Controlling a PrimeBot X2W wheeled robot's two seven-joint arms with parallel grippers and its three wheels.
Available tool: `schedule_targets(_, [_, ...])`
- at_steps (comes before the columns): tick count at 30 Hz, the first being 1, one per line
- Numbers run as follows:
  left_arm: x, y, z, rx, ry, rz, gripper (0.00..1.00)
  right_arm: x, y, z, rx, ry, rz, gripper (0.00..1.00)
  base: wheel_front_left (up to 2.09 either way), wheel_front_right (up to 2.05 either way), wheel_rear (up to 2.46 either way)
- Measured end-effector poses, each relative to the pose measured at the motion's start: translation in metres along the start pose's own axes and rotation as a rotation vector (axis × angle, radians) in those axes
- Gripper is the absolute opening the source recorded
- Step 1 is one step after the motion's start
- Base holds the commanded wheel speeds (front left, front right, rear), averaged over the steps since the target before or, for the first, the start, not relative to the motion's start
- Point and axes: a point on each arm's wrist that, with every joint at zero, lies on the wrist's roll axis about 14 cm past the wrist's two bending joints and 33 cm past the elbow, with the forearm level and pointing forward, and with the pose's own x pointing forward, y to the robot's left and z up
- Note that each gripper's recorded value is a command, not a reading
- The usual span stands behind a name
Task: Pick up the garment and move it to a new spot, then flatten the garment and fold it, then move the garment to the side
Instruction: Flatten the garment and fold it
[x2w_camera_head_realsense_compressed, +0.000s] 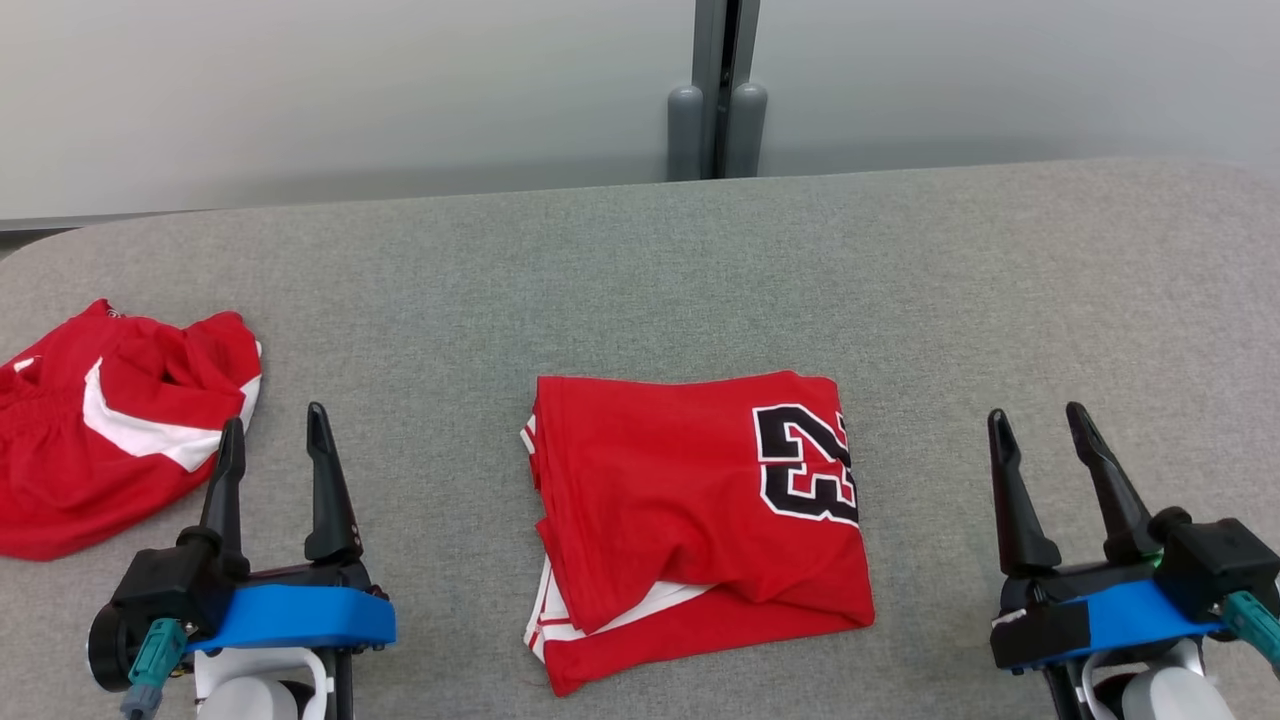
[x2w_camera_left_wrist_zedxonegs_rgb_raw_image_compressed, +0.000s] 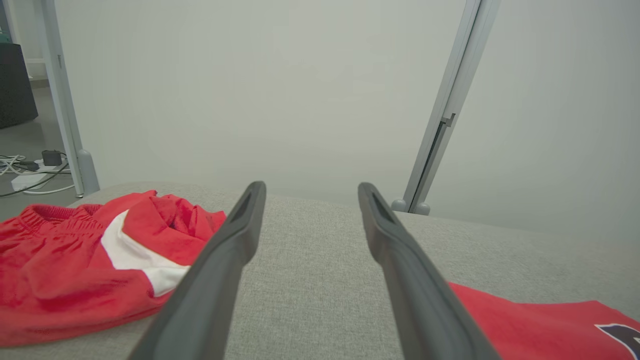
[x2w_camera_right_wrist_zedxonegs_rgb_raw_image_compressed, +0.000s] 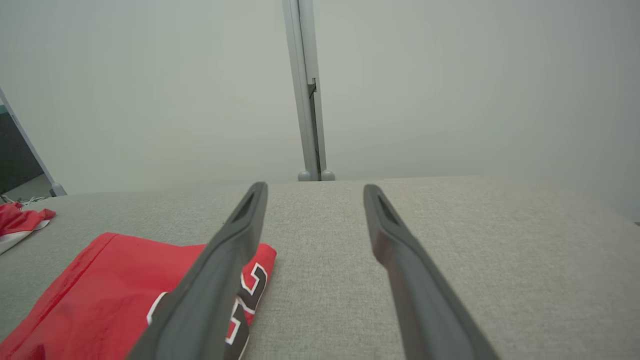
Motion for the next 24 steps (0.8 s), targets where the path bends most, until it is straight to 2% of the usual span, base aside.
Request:
schedule_targets(7, [-0.003,-0.006,-0.004,0.017,0.016,-0.027,1.0,-0.004,-0.001,-0.001,0.0,0.013,-0.009,1.0,0.0,0.0,0.0])
schedule_targets(15, [-0.025,-0.057,-0.045,-0.026,0.153,-0.205,1.0,-0.003,0.0,0.0,-0.007,0.017,-0.008,1.0,0.0,0.0,0.0])
schedule_targets(24, [-0.056,-0.099,-0.086,-0.061,0.344,-0.344,1.0,-0.001,-0.002,-0.004,-0.01,0.029,-0.014,1.0,0.0,0.0,0.0])
